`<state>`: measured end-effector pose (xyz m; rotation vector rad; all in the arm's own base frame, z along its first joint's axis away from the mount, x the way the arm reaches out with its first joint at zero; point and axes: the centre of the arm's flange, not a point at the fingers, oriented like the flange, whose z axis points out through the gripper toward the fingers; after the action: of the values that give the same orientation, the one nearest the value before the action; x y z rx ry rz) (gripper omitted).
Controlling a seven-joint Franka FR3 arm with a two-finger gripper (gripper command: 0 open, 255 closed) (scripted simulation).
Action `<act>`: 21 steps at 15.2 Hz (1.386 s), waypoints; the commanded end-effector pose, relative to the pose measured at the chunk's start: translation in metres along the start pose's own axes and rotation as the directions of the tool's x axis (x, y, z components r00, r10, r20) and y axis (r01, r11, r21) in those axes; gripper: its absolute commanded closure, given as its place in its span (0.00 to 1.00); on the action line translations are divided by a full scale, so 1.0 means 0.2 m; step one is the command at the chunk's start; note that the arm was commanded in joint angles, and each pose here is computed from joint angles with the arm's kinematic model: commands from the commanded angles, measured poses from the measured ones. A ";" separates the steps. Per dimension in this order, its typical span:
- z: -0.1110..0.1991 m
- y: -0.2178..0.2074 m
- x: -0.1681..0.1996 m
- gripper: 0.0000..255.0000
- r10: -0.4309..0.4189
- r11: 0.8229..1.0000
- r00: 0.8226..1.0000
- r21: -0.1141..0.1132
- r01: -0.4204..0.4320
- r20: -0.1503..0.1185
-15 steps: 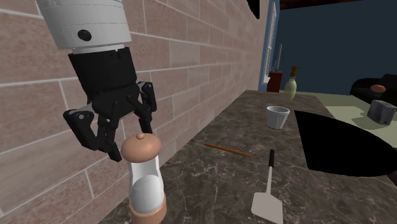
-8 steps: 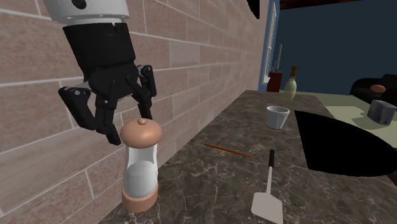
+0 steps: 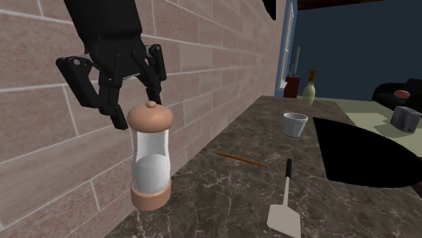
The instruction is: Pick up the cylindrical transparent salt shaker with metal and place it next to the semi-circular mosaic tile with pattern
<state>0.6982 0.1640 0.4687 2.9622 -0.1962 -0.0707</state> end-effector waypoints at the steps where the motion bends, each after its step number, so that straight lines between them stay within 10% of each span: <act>1: -0.05 0.12 -0.03 1.00 0.003 1.000 1.000 0.010 -0.002 -0.027; 21: -0.11 1.37 -0.44 1.00 0.003 1.000 1.000 0.010 -0.002 -0.027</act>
<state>0.5840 -0.0738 0.5382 2.9706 -0.1991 -0.0293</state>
